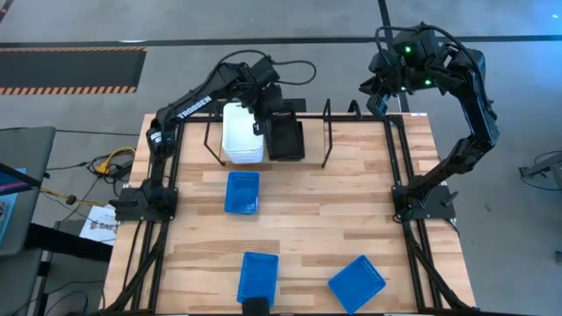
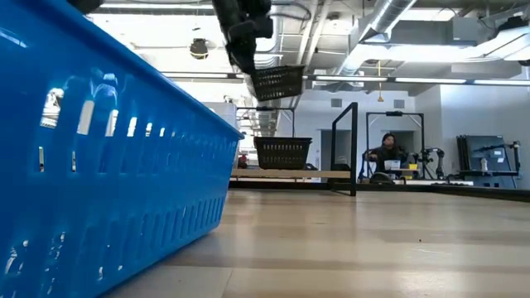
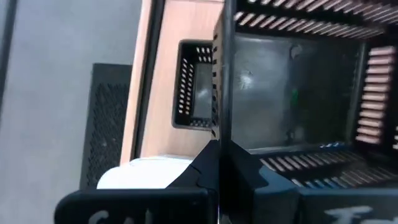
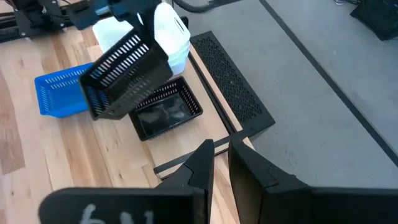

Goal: Stack baskets on shelf by color
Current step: Stack the black bin on top of the black bin on the shelf

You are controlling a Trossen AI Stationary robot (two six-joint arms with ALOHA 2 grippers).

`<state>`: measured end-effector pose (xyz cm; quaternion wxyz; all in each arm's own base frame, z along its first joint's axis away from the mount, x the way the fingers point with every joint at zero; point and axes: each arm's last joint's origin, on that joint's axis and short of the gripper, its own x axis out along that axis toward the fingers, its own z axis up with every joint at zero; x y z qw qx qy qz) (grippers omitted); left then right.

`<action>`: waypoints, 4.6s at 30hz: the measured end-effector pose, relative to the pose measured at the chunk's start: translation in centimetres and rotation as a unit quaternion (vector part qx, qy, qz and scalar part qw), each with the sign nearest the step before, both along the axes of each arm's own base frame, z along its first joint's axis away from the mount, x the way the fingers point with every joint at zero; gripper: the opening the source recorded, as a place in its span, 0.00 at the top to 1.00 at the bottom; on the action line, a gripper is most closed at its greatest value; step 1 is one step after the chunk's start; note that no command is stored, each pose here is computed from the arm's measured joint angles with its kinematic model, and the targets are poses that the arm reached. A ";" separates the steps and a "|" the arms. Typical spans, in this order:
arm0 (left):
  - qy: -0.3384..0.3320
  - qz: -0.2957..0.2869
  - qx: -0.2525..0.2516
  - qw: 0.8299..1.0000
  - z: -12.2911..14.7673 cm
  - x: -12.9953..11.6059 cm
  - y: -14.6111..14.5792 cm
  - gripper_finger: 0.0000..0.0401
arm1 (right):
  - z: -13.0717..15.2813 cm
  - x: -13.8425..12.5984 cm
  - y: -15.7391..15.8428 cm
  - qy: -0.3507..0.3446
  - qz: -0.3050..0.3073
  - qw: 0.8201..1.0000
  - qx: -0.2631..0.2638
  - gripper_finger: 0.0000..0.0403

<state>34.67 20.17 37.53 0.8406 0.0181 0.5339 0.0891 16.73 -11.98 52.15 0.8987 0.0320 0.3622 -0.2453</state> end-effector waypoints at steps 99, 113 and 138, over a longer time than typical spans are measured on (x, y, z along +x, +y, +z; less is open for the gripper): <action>-0.015 0.004 0.012 1.000 -6.3 3.4 6.8 0.56 | -2.9 3.5 -3.7 0.067 -0.027 0.997 0.038 0.84; -0.013 0.133 0.039 0.990 1.3 -0.9 1.5 0.69 | -2.9 5.0 -2.2 0.075 0.070 0.995 0.008 0.98; -0.061 0.201 0.156 0.965 10.3 -8.0 -10.7 1.00 | -19.3 14.9 0.0 0.098 0.254 0.952 0.138 1.00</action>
